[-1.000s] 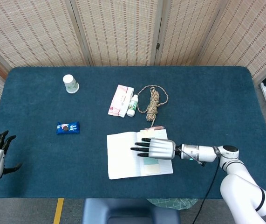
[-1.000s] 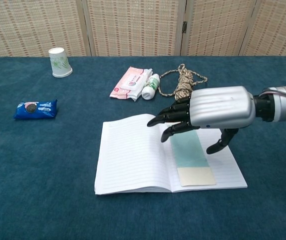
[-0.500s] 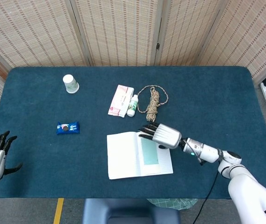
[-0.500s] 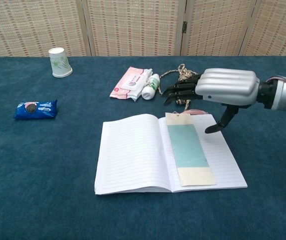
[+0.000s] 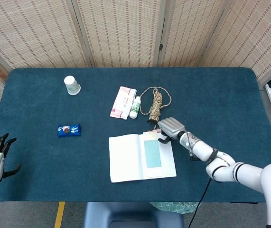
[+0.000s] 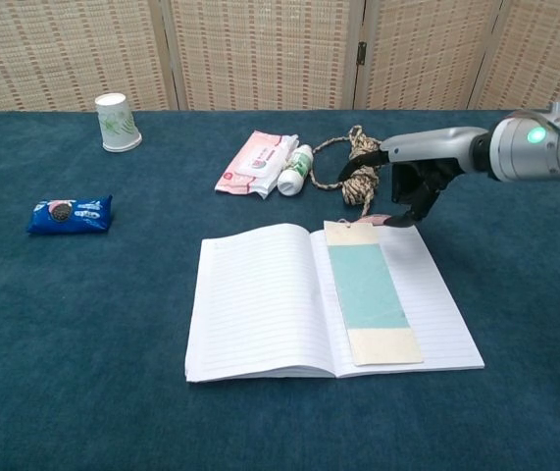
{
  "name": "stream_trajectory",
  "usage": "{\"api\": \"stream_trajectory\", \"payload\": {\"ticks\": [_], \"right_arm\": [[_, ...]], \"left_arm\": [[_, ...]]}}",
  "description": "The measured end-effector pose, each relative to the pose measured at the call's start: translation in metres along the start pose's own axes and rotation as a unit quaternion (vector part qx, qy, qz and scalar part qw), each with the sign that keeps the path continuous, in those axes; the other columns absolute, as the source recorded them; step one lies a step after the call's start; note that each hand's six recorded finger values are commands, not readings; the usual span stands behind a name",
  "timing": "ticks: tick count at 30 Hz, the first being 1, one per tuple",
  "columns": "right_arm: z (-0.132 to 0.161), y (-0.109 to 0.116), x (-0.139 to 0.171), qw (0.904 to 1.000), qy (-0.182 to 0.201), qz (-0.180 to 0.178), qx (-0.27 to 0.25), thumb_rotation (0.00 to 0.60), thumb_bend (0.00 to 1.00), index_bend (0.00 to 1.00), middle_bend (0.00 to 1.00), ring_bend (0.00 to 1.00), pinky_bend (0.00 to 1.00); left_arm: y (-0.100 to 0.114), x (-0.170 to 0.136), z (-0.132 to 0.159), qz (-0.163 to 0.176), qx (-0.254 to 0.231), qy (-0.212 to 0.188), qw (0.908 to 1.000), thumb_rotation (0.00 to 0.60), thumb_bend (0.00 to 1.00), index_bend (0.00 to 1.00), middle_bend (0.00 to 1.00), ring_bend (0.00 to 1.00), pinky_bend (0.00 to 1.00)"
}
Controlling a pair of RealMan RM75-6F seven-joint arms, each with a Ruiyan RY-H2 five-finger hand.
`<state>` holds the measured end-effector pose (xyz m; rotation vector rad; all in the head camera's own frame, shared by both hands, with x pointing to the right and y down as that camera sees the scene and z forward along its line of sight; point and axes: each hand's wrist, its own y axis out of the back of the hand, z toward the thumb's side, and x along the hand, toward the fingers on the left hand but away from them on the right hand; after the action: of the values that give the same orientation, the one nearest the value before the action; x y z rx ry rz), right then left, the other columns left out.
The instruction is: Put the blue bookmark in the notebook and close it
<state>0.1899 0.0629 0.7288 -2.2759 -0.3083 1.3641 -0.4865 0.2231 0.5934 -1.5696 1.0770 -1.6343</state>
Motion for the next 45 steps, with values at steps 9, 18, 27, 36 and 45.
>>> {"api": "stream_trajectory", "payload": {"ticks": [9, 18, 27, 36, 45], "right_arm": [[0.018, 0.013, -0.001, 0.9815, -0.06, 0.113, -0.142, 0.581, 0.4, 0.05, 1.0, 1.0, 1.0], [0.029, 0.01, -0.01, 0.9759, -0.063, 0.135, -0.16, 0.578, 0.4, 0.05, 1.0, 1.0, 1.0], [0.027, -0.003, -0.011, 0.9715, -0.072, 0.159, -0.16, 0.574, 0.41, 0.05, 1.0, 1.0, 1.0], [0.025, -0.017, -0.013, 0.9694, -0.079, 0.177, -0.151, 0.577, 0.41, 0.05, 1.0, 1.0, 1.0], [0.028, -0.019, -0.012, 0.9701, -0.073, 0.179, -0.146, 0.575, 0.41, 0.05, 1.0, 1.0, 1.0]], "left_arm": [[0.0, 0.002, -0.002, 0.001, -0.004, 0.007, 1.0, 0.6, 0.27, 0.17, 0.07, 0.0, 0.0], [0.001, 0.001, -0.001, 0.003, -0.006, 0.003, 1.0, 0.6, 0.25, 0.17, 0.06, 0.0, 0.0], [0.001, 0.001, 0.001, 0.002, -0.004, 0.0, 1.0, 0.6, 0.23, 0.17, 0.07, 0.0, 0.0], [0.001, -0.001, 0.002, 0.002, -0.003, -0.002, 1.0, 0.6, 0.23, 0.17, 0.07, 0.0, 0.0], [0.0, 0.0, 0.002, 0.0, -0.001, -0.001, 1.0, 0.6, 0.23, 0.17, 0.07, 0.0, 0.0]]}}
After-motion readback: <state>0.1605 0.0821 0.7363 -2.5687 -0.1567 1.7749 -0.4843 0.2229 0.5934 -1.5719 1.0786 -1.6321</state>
